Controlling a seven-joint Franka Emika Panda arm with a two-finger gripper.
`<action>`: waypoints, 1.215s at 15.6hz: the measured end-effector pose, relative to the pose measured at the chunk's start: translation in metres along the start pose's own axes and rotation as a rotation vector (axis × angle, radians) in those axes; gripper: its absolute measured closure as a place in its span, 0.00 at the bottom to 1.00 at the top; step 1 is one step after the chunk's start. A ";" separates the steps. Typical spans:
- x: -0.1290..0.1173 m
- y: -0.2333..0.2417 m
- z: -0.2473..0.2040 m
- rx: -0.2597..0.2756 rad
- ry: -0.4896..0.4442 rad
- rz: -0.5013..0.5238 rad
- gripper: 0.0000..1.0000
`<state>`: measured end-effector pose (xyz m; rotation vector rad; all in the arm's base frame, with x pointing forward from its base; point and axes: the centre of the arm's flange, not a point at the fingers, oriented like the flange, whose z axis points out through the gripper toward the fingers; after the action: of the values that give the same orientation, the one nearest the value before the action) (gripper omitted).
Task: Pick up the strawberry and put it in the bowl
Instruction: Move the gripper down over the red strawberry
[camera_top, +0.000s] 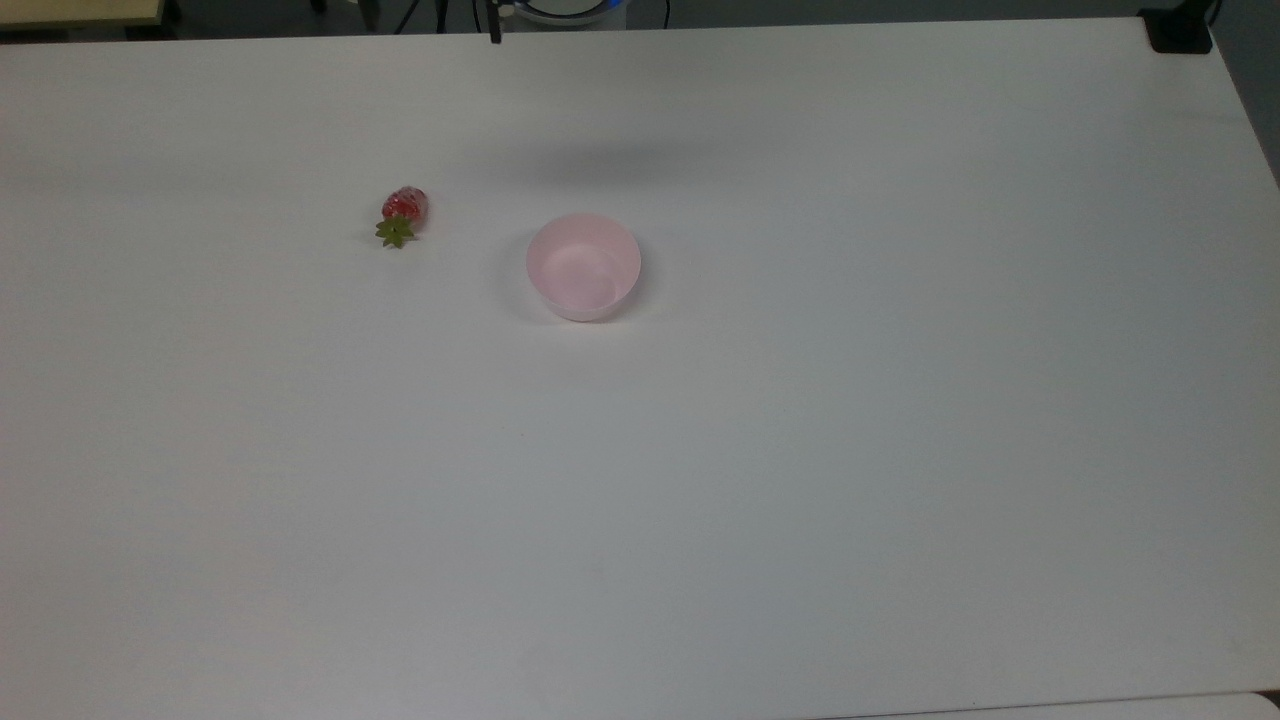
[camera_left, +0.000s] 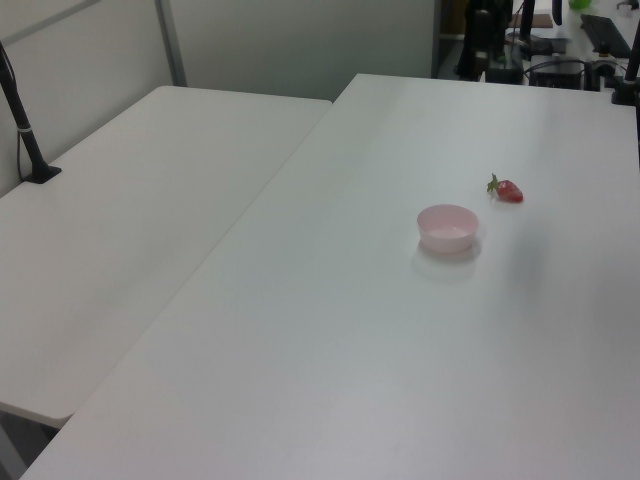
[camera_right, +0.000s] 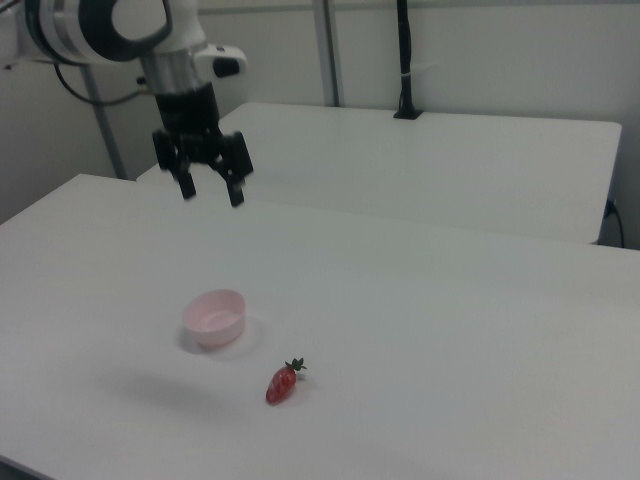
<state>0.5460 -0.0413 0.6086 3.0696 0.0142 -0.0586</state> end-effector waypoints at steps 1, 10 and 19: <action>-0.003 0.007 0.013 -0.020 -0.042 -0.053 0.04; -0.021 0.076 0.180 -0.037 -0.101 -0.057 0.03; -0.028 0.074 0.280 -0.015 -0.107 -0.060 0.04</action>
<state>0.5086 -0.1351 0.3360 3.0461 0.1003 -0.2251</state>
